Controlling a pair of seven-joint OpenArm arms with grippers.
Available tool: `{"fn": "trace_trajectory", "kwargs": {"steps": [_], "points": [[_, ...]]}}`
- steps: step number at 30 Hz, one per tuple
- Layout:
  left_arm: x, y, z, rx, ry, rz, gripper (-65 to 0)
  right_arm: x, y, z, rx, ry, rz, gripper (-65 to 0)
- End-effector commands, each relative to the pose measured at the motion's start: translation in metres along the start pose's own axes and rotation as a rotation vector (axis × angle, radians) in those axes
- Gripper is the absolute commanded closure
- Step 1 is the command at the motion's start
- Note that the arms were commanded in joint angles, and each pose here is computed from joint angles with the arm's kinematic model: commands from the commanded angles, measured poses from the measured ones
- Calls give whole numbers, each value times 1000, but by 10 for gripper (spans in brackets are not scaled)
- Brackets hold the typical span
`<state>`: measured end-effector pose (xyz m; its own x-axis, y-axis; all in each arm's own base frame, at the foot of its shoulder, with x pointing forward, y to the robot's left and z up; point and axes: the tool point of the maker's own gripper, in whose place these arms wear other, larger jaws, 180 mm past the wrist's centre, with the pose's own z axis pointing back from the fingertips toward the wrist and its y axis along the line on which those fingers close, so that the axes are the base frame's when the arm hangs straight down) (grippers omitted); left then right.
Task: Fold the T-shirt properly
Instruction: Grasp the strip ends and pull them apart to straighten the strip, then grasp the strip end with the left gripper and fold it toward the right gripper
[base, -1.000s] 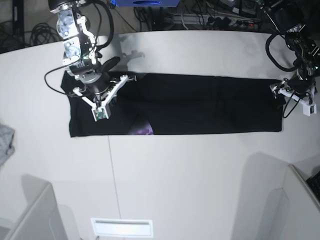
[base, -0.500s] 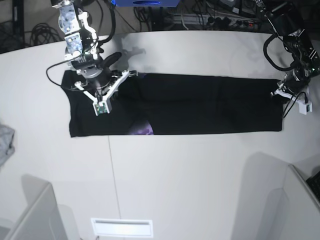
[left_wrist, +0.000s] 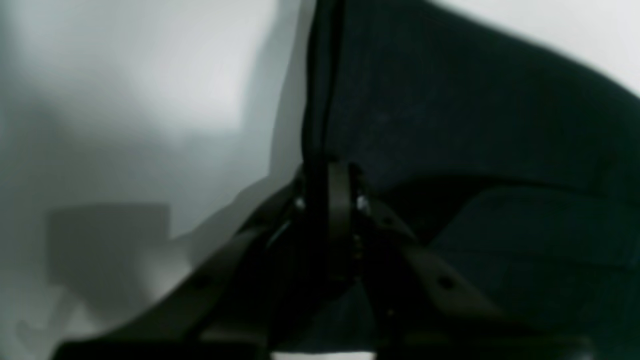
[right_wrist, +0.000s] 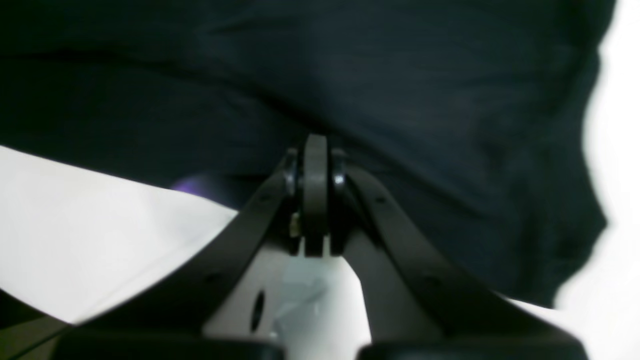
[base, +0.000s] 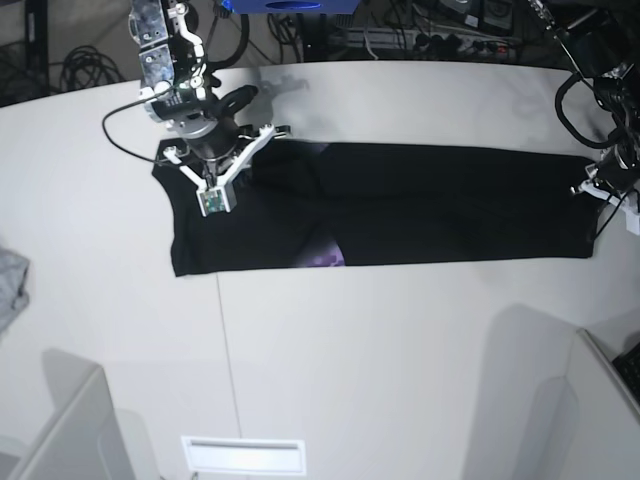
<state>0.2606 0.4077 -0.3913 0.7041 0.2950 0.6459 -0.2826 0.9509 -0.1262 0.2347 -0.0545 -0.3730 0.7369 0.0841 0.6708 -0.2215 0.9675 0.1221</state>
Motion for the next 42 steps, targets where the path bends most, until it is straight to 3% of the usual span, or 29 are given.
{"fn": "trace_trajectory", "kwargs": {"steps": [1, 9, 17, 30, 42], "points": [[31, 3, 12, 8, -79, -40, 0, 11, -1, 3, -2, -43, 1, 0], [55, -24, 49, 16, -175, -218, 0, 12, -2, 3, -6, -46, -1, 0], [50, -66, 66, -35, -232, -266, 0, 15, -2, 2, -5, -52, -6, 0], [12, -169, 53, -263, -179, -374, 0, 15, 3, 1, 1, -53, -24, 0], [-19, -246, 39, -407, -104, -357, 0, 15, -5, 2, -19, -55, -37, 0]]}}
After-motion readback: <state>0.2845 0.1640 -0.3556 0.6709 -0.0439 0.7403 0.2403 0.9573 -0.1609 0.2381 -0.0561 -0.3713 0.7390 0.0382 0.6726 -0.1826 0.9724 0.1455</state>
